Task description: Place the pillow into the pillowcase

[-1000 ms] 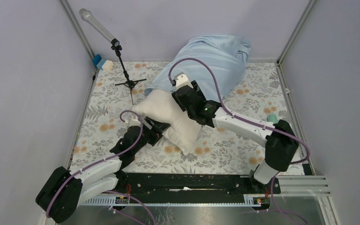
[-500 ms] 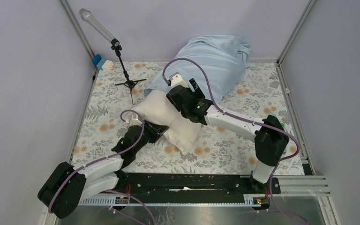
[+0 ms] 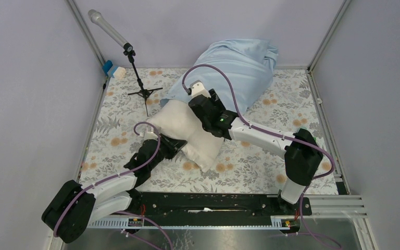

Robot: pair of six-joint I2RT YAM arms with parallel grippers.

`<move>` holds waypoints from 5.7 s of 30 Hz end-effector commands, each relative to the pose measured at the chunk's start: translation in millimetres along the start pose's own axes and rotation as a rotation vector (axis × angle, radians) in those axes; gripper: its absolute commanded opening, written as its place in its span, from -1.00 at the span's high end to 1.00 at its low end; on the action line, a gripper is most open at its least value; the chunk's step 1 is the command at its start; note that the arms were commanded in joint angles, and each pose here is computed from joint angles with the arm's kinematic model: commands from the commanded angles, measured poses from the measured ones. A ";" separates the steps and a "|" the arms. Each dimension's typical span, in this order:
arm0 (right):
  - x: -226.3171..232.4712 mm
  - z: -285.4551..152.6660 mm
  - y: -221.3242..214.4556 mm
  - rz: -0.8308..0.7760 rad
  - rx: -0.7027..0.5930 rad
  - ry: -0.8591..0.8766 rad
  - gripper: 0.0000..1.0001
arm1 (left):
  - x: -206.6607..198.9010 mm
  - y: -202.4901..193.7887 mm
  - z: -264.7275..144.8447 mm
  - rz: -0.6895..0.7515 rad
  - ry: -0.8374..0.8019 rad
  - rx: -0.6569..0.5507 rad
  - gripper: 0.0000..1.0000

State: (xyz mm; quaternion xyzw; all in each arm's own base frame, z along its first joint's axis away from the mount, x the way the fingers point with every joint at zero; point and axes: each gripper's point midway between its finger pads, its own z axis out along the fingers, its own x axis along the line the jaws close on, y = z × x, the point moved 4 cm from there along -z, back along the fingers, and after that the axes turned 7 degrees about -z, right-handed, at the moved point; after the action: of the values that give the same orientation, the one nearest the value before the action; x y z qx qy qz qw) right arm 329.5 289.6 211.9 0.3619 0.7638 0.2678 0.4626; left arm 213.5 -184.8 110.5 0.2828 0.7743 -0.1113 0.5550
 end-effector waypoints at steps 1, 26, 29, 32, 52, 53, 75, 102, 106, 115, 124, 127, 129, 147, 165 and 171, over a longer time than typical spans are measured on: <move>-19.8 -1.5 16.0 0.053 -0.030 -0.076 0.38 | -2.3 5.6 1.8 0.019 0.009 -0.036 0.96; 19.0 -155.0 107.2 0.308 -0.215 0.500 1.00 | -143.3 52.4 1.4 0.188 -0.140 -0.264 1.00; 5.0 -171.8 131.1 0.332 -0.272 0.535 1.00 | -158.9 55.4 -0.2 0.243 -0.153 -0.271 1.00; -16.9 -185.2 161.0 0.358 -0.344 0.519 1.00 | -181.7 55.0 -1.6 0.315 -0.176 -0.247 1.00; -216.9 -181.3 261.7 0.749 -0.732 0.328 1.00 | -282.8 93.4 -156.6 0.360 -0.305 -0.415 -0.50; -219.5 -179.0 261.2 0.753 -0.730 0.317 1.00 | -279.9 95.7 -164.0 0.353 -0.302 -0.433 -0.49; -242.3 -196.0 263.6 0.803 -0.781 0.307 1.00 | -167.9 101.1 -69.5 0.093 -0.120 -0.201 -0.32; -238.8 -205.9 268.2 0.826 -0.800 0.377 1.00 | -187.5 141.3 18.2 -0.085 -0.346 0.043 -0.19; -238.7 -205.6 267.7 0.825 -0.799 0.375 1.00 | -186.5 140.7 25.6 -0.095 -0.346 0.064 -0.15; -240.0 -207.7 269.1 0.829 -0.807 0.380 1.00 | -178.0 118.6 46.2 -0.097 -0.301 0.128 -0.04; -235.1 -205.9 267.2 0.823 -0.791 0.399 1.00 | -187.7 111.1 59.0 -0.078 -0.299 0.146 0.44; -237.9 -206.3 265.1 0.814 -0.791 0.379 1.00 | -211.9 111.6 47.6 -0.040 -0.359 0.155 0.94; -242.4 -207.4 262.9 0.802 -0.793 0.348 1.00 | -230.5 112.8 31.8 0.001 -0.382 0.135 1.00; -295.9 -219.5 224.0 0.707 -0.826 -0.042 1.00 | -448.6 131.1 -112.6 0.344 -0.767 -0.056 1.00; -299.1 -243.0 234.6 0.761 -1.006 0.020 1.00 | -529.7 112.5 -151.2 0.273 -1.000 -0.038 1.00; -358.6 -324.6 270.3 0.833 -1.292 -0.027 1.00 | -505.8 91.2 -120.6 0.272 -0.903 0.017 1.00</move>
State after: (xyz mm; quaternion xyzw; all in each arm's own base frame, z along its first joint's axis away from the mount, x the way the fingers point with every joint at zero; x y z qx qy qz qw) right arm 298.1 190.3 623.5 0.3644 0.4238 0.7053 0.4361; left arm 311.6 -212.0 607.9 0.3125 0.4676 -0.1620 0.8108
